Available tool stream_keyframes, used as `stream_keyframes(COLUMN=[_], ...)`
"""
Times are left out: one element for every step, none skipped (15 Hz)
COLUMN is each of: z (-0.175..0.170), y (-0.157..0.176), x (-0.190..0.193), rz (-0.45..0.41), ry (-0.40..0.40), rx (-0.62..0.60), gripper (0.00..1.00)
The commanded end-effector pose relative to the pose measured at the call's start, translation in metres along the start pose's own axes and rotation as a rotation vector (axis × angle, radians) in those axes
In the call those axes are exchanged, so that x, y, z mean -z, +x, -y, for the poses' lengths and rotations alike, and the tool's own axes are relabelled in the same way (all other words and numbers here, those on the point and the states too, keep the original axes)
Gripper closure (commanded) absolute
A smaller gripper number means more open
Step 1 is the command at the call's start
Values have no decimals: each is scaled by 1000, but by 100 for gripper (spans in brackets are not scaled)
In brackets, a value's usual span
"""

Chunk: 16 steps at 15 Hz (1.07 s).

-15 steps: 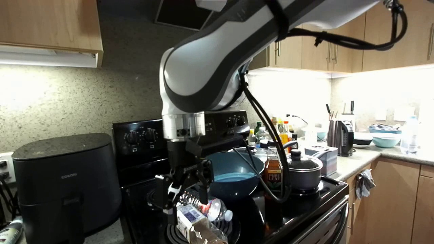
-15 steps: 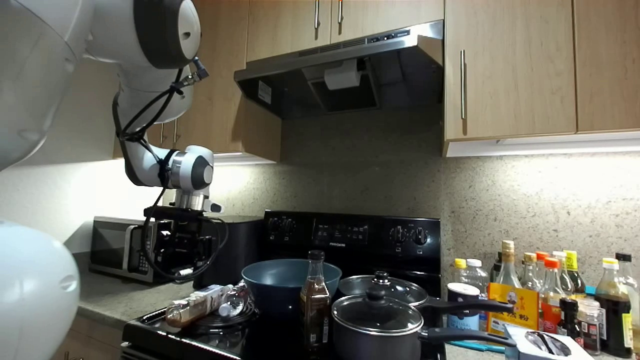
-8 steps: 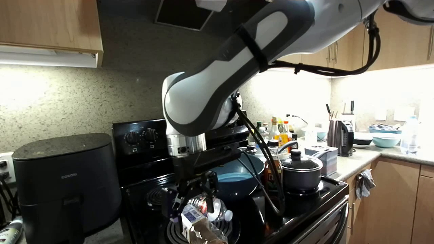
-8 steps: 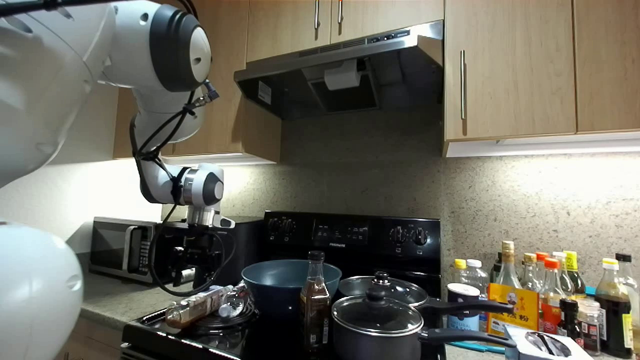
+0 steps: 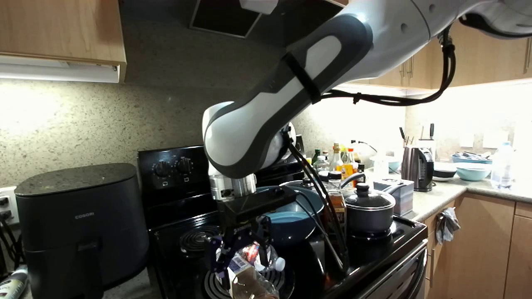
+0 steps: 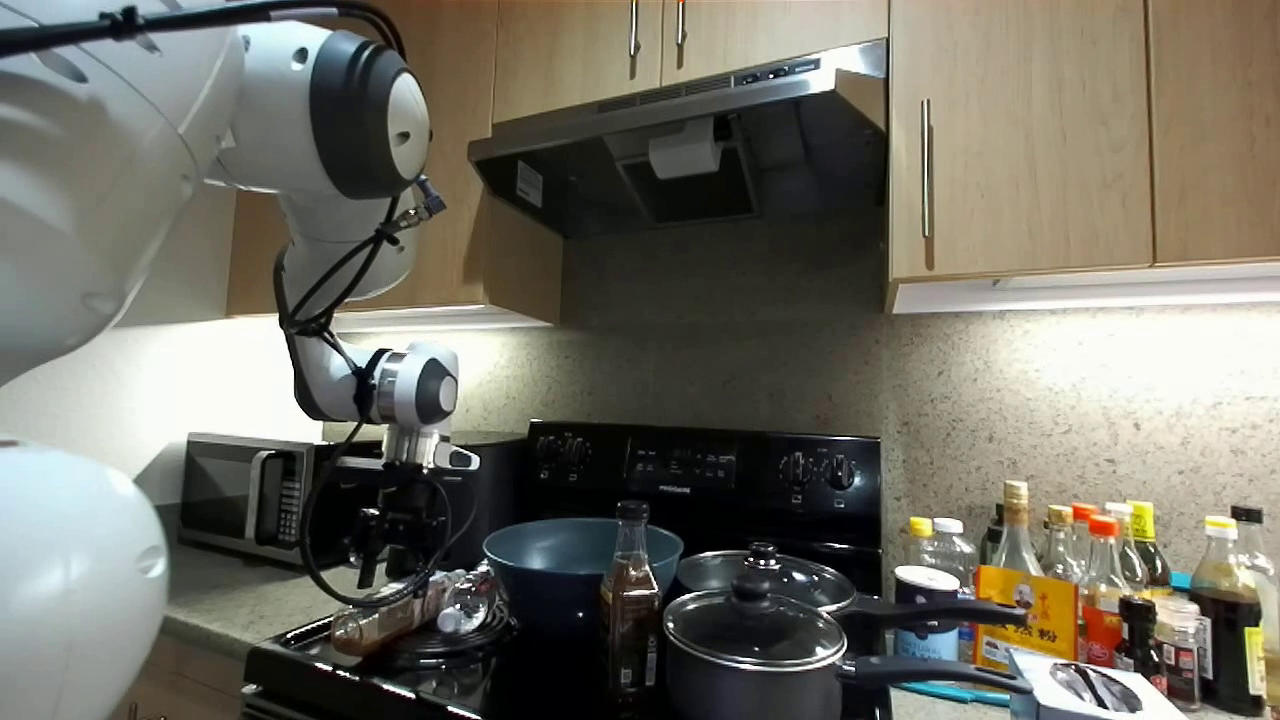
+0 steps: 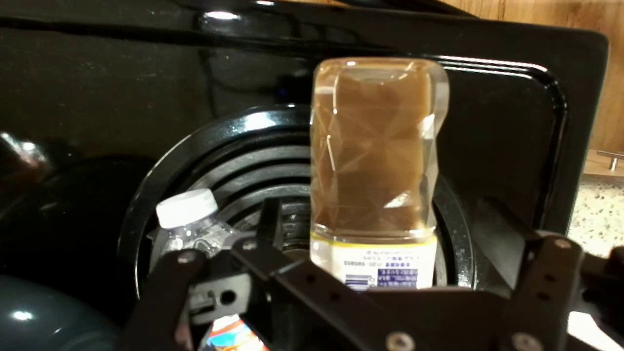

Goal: Put the two bottles on the stove in the bowl.

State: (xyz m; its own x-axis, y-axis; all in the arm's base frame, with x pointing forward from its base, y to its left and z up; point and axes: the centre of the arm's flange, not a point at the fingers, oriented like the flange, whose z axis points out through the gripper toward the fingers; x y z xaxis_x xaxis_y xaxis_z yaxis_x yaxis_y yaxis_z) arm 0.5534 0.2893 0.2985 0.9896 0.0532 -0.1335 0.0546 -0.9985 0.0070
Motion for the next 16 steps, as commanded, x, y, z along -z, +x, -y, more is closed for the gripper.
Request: stream_keyframes(z=[5,5,5,4,5,5,5,6,5,5,5,5,5,5,5,5], y=[13,15,18,20,23,24,25,26,27,27,26,26,25,23,19,14], x=[-11,-15,-18,-22,-25,-27,-28,-29,-29,-28,-23,-21,-18,-14,-7,1], rz=[37,48,61,74,91,99,105,109,107,105,101,92,84,79,68,56], ry=[-22,-22,-19,-20,-18,-20,-23,-24,-23,-22,-22,-21,-20,-14,-6,-1], rx=[-10,-11,-10,-10,-11,-9,-9,-9,-12,-14,-15,-16,-20,-19,-24,-27], gripper=[0,0,0,13,26,33,39,47,53,59,65,65,68,71,72,72])
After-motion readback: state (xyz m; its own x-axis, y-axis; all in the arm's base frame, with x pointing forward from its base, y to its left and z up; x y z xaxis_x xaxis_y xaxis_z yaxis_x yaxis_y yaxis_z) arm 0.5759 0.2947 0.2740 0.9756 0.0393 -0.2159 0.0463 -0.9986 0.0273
